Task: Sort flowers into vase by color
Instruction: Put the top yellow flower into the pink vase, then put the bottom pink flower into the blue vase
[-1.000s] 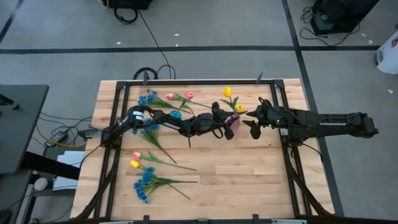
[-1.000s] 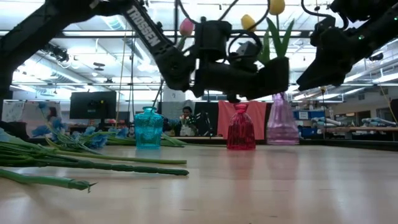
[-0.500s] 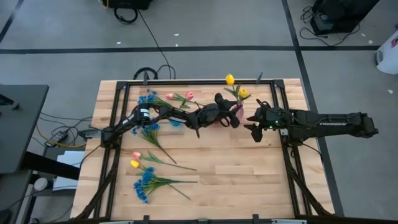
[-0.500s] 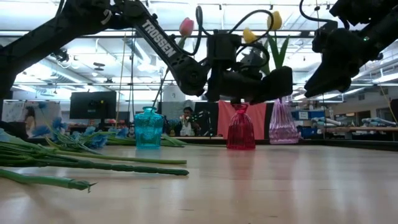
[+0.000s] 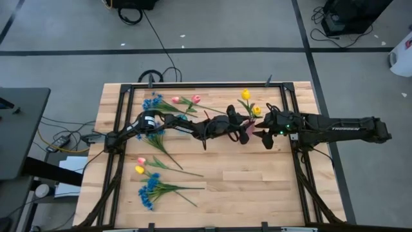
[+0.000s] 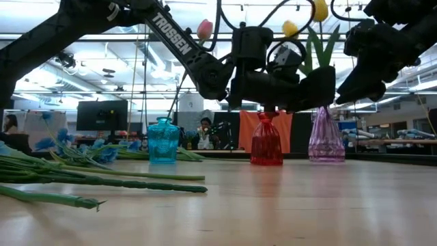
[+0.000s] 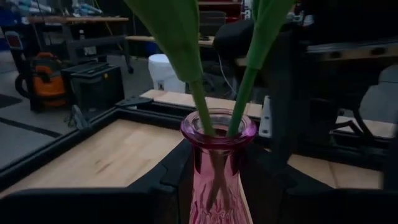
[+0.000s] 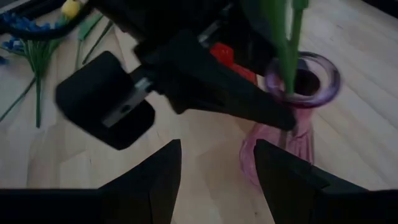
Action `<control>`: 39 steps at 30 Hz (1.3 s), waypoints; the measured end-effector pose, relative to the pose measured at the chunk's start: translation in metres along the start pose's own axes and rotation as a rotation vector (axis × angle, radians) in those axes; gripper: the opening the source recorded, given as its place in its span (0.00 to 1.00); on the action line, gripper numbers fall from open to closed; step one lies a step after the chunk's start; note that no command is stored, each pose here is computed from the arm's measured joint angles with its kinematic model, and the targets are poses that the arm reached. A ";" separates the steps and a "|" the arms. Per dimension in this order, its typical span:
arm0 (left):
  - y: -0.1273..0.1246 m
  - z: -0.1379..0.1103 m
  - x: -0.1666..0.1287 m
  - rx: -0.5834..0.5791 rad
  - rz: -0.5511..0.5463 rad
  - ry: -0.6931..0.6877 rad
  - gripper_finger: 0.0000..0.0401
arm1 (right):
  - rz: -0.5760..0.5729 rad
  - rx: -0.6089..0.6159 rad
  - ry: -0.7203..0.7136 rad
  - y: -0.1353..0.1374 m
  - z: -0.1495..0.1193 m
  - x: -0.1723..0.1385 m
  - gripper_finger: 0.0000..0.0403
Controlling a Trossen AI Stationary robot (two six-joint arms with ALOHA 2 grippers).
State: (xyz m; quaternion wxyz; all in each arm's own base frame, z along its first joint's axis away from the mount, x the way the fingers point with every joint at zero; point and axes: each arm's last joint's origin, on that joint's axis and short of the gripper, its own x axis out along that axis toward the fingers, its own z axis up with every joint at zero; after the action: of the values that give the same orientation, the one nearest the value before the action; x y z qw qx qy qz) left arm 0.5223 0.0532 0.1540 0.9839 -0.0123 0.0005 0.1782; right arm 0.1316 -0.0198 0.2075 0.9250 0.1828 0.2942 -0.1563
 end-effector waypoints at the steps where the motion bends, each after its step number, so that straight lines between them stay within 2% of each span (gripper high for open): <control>1: 0.000 0.001 0.000 0.004 -0.001 -0.011 0.29 | 0.001 0.000 -0.002 0.000 0.000 -0.001 0.53; 12: -0.004 0.000 -0.001 0.017 -0.045 0.000 0.30 | 0.027 0.002 -0.008 0.001 0.000 -0.003 0.53; 20: -0.003 0.000 -0.001 0.033 -0.040 0.048 0.44 | 0.029 0.002 -0.011 0.001 0.001 -0.003 0.53; 24: -0.004 0.010 -0.004 0.048 -0.044 0.080 0.47 | 0.034 -0.003 -0.009 0.001 0.000 -0.003 0.53; 31: -0.018 0.029 -0.017 0.159 0.068 0.180 0.47 | 0.034 -0.013 -0.010 0.001 0.001 -0.003 0.53; 39: -0.031 0.036 -0.037 0.204 0.156 0.268 0.47 | 0.035 -0.024 -0.012 0.001 0.001 -0.003 0.53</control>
State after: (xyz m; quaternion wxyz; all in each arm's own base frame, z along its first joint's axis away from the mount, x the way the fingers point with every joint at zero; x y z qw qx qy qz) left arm 0.4984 0.0123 0.1908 0.9543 0.0640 0.1505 0.2499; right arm 0.1302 -0.0188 0.2100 0.9315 0.1759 0.2871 -0.1378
